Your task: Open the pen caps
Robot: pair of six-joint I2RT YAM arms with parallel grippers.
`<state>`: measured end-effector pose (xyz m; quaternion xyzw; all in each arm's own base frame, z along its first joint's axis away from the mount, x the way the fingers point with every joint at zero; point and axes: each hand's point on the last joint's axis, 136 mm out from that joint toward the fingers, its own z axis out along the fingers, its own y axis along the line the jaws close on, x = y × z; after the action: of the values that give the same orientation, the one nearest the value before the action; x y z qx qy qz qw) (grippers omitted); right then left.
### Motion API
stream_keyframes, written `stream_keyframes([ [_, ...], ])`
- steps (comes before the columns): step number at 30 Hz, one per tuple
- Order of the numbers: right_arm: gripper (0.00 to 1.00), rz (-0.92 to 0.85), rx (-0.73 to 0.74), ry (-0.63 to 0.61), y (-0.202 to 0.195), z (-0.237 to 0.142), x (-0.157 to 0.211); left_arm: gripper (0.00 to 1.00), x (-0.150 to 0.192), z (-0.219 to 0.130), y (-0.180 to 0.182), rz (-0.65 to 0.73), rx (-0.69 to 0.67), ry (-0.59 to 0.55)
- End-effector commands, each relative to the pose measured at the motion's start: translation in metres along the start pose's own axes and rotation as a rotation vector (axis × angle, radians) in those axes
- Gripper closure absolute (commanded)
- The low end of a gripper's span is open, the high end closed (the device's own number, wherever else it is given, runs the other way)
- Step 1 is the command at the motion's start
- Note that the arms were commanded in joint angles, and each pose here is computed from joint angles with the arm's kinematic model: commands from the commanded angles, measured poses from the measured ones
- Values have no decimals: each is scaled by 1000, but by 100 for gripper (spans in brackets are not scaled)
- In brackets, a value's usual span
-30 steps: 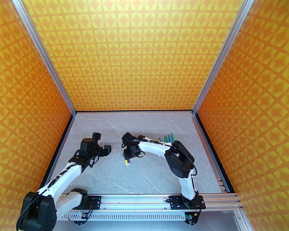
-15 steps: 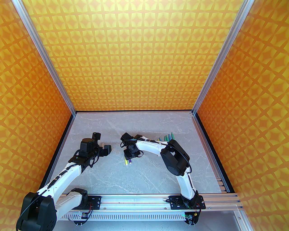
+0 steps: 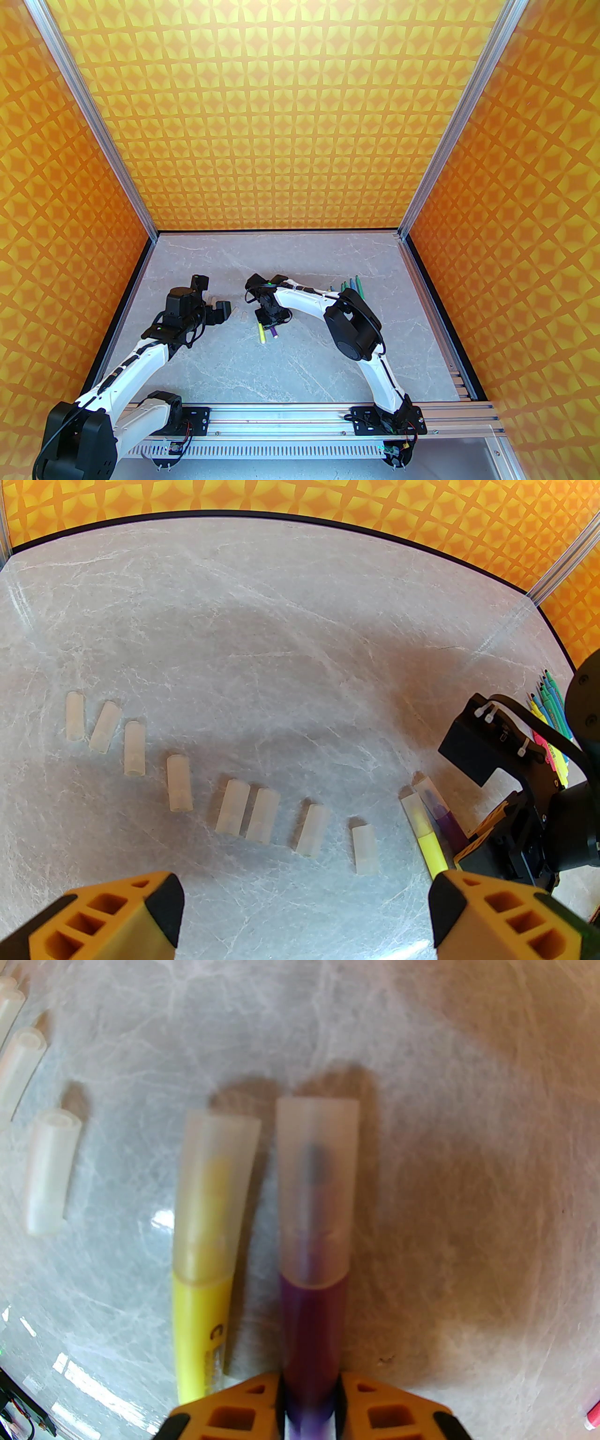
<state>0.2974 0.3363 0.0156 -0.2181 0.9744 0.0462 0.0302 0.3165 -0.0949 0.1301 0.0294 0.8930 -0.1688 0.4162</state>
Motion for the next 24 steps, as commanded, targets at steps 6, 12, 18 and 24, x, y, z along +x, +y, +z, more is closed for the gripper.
stream_keyframes([
  [6,86,7,90,35,-16,31,7,9,-3,-3,3,10,-7,-16],
  [12,92,4,63,-64,-15,11,0,10,-2,-2,1,10,5,-7],
  [18,100,12,-77,-314,-4,-37,-17,11,-7,2,-8,-3,49,2],
  [24,100,6,-190,-455,-5,-72,-17,15,-13,10,-24,-27,146,16],
])
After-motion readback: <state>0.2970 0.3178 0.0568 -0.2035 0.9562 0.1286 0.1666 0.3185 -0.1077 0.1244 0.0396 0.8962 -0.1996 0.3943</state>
